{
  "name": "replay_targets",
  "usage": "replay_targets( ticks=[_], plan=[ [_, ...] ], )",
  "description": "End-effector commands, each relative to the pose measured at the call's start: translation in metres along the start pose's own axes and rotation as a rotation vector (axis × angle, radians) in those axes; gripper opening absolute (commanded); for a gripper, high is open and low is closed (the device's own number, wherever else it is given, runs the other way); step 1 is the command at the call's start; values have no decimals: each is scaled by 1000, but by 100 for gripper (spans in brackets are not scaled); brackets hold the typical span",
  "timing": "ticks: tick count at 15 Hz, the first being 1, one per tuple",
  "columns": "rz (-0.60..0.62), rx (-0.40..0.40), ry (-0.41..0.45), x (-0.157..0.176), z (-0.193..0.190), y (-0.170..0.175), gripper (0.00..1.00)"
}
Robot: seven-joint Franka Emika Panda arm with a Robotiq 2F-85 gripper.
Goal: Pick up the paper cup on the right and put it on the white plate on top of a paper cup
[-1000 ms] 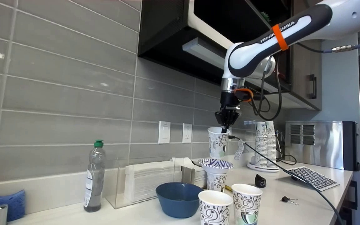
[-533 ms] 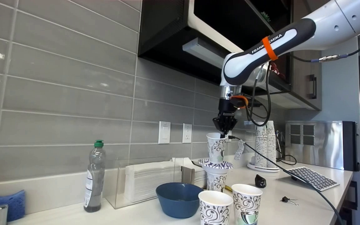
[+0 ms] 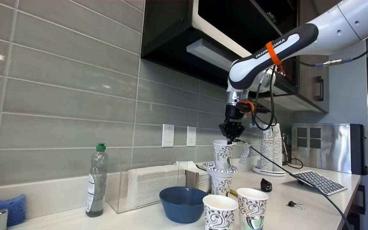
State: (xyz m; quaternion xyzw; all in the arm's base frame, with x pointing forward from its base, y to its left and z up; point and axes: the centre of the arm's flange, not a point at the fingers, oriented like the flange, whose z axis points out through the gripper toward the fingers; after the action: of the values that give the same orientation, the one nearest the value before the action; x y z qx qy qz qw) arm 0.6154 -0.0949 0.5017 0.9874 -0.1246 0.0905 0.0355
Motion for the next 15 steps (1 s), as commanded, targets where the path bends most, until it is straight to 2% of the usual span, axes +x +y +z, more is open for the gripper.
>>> replay_targets(
  ticks=[1, 5, 6, 8, 15],
  plan=[
    [29, 33, -29, 8, 4, -1, 1],
    [41, 54, -43, 9, 11, -4, 1],
    [44, 47, -45, 8, 13, -4, 25],
    [53, 39, -45, 9, 13, -1, 36],
    [105, 44, -9, 5, -6, 15, 84]
  ],
)
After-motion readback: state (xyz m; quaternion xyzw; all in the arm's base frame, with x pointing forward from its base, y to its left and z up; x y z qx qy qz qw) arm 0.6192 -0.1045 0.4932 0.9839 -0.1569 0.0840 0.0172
